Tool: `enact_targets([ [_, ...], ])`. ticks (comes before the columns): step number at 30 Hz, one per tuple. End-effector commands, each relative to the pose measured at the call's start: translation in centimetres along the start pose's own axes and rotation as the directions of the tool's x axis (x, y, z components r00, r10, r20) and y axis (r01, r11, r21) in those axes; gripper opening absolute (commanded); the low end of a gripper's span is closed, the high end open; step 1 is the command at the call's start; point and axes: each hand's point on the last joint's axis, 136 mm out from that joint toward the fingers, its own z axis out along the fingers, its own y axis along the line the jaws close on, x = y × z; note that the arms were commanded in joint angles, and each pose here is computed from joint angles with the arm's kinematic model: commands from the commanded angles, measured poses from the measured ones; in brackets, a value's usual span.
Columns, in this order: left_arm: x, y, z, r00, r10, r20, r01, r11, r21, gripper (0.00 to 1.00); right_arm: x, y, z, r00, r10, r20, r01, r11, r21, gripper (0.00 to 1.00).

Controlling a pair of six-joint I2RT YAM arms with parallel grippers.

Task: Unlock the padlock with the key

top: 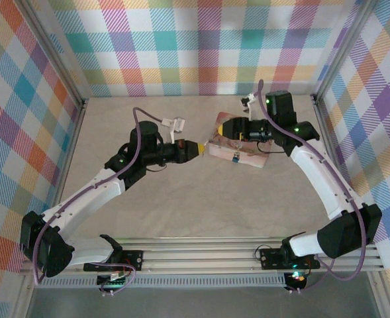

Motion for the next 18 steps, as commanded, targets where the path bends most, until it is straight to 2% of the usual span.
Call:
enact_targets([
  [1,1.3,3.4,-0.5,1.0,-0.025,-0.017,0.023,0.992,-0.123,0.0,2.2,-7.9,0.2,0.981,0.183,0.069,-0.195,0.921,0.337,0.43],
  [4,2.0,4.5,-0.1,0.998,-0.042,-0.036,0.037,0.99,-0.134,0.0,4.7,-11.0,1.3,0.978,0.2,0.056,-0.203,0.866,0.458,0.42],
  [7,2.5,5.1,0.3,0.997,-0.047,-0.06,0.039,0.99,-0.136,0.0,6.1,-13.2,2.3,0.979,0.199,0.041,-0.19,0.826,0.531,0.46],
  [10,3.2,5.9,0.9,0.995,-0.058,-0.087,0.045,0.989,-0.143,0.0,7.0,-15.0,3.3,0.976,0.213,0.046,-0.2,0.795,0.572,0.51],
  [18,4.1,6.8,1.1,0.993,-0.067,-0.098,0.053,0.988,-0.142,0.0,9.2,-18.3,6.3,0.962,0.267,0.057,-0.241,0.732,0.637,0.53],
])
